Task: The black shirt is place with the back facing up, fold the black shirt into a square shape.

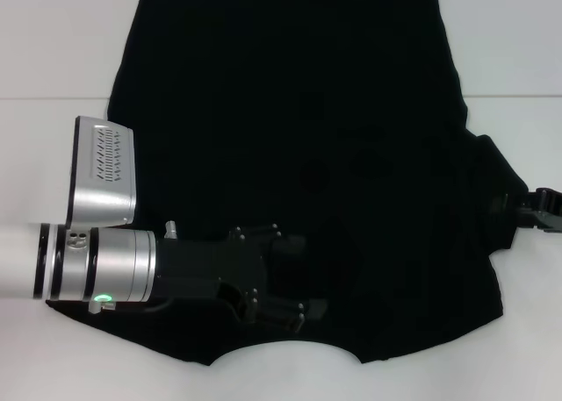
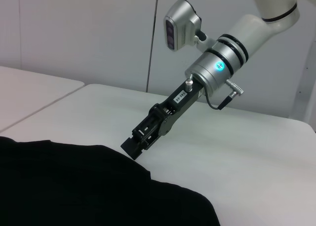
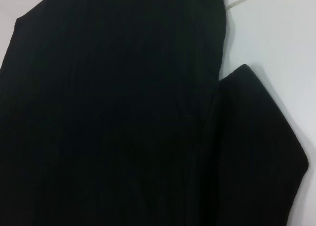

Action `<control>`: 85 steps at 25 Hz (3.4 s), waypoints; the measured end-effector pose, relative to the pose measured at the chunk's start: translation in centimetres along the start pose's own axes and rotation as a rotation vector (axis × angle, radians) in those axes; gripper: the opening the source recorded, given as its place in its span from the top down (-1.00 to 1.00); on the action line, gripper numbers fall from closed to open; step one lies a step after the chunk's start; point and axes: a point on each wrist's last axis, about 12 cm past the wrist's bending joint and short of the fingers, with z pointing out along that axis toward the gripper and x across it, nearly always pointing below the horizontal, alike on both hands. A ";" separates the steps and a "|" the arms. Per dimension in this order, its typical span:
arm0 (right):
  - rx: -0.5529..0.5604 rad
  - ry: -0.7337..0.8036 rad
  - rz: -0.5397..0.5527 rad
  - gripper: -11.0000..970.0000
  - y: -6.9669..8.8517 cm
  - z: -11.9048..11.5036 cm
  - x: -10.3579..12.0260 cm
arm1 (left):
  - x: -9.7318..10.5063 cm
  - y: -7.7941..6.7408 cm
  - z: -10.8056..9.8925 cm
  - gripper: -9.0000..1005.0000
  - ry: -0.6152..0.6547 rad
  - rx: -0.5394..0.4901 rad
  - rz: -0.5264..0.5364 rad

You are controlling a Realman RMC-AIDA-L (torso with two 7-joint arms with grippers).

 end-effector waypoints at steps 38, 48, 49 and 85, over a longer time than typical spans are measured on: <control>0.053 -0.007 -0.010 0.79 -0.2 1.1 0.9 | 0.1 0.2 -0.1 -0.90 0.004 -0.020 -0.004; 0.056 -0.131 0.034 0.96 -2.4 -0.6 1.1 | 0.1 0.1 -0.1 -0.88 -0.003 -0.018 -0.010; 0.056 -0.131 0.034 0.96 -2.4 -0.6 1.1 | 0.1 0.1 -0.1 -0.88 -0.004 -0.015 -0.011; 0.077 -0.279 -0.025 0.85 -3.4 -1.2 0.6 | -0.3 0.2 0.2 -0.86 -0.008 -0.008 -0.006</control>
